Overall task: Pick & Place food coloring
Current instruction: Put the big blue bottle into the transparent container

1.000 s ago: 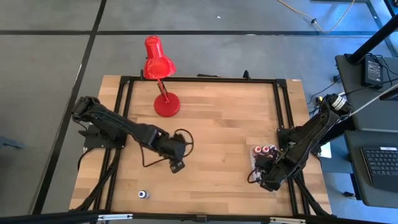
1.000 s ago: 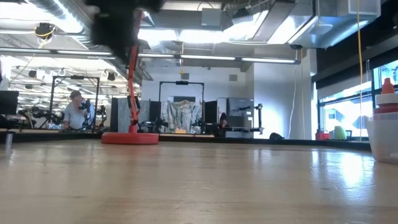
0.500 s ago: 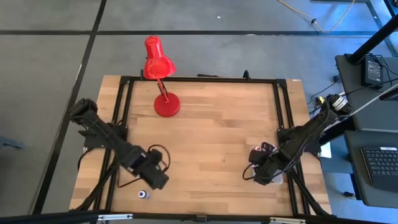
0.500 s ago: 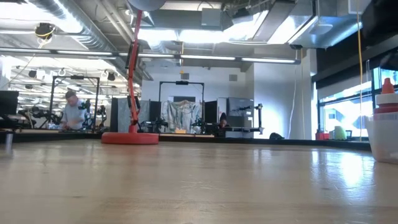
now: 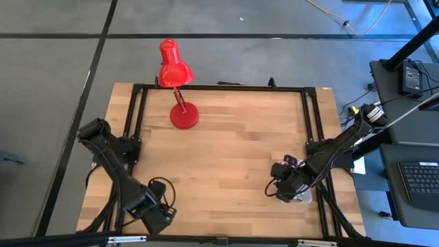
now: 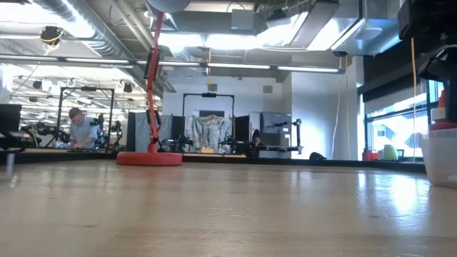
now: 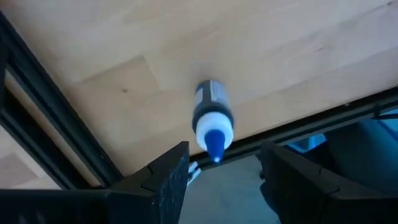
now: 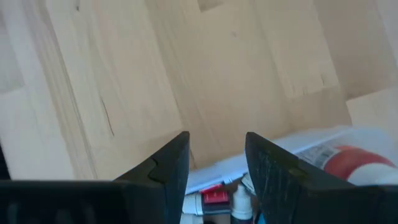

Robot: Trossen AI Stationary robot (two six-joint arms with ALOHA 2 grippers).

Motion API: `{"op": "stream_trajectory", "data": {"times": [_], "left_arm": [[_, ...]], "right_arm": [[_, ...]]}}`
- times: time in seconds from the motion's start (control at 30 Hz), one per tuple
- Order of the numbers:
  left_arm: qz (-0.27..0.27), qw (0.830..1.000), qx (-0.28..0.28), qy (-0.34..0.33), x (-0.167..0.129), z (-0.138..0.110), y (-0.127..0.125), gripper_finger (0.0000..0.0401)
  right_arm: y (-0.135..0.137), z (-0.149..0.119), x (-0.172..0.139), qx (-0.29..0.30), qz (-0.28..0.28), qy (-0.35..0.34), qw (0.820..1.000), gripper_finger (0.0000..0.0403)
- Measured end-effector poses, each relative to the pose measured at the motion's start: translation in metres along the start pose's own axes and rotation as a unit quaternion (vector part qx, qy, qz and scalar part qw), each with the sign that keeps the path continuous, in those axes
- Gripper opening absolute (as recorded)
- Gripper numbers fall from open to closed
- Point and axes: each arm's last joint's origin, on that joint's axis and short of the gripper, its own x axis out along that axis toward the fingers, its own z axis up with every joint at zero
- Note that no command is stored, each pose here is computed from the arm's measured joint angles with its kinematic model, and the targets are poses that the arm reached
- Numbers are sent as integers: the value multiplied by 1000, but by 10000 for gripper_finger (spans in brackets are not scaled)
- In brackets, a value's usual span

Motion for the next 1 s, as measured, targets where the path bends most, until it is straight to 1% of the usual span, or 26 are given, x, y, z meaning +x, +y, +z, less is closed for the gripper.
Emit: {"op": "stream_trajectory", "data": {"times": [0.1, 0.17, 0.6, 0.7, 0.87, 1.0], "left_arm": [[27, 1000, -9, -2, 10, -6, 0, 193], [35, 999, -10, -5, 16, -8, -1, 193], [29, 999, -16, -32, 21, -7, -3, 193], [36, 999, -18, -36, 27, -9, -5, 193], [58, 998, -19, -23, 39, -12, -9, 193], [51, 998, -16, -15, 42, -15, -11, 193]], "right_arm": [[0, 2, 0, 4, 4, -4, 1000, 158], [1, 2, 0, 5, 6, -5, 1000, 158], [1, 2, 0, 5, 8, -6, 1000, 159], [1, 2, 0, 5, 9, -7, 1000, 159], [1, 2, 0, 6, 10, -7, 1000, 159], [2, 2, 0, 6, 10, -8, 1000, 159]]}}
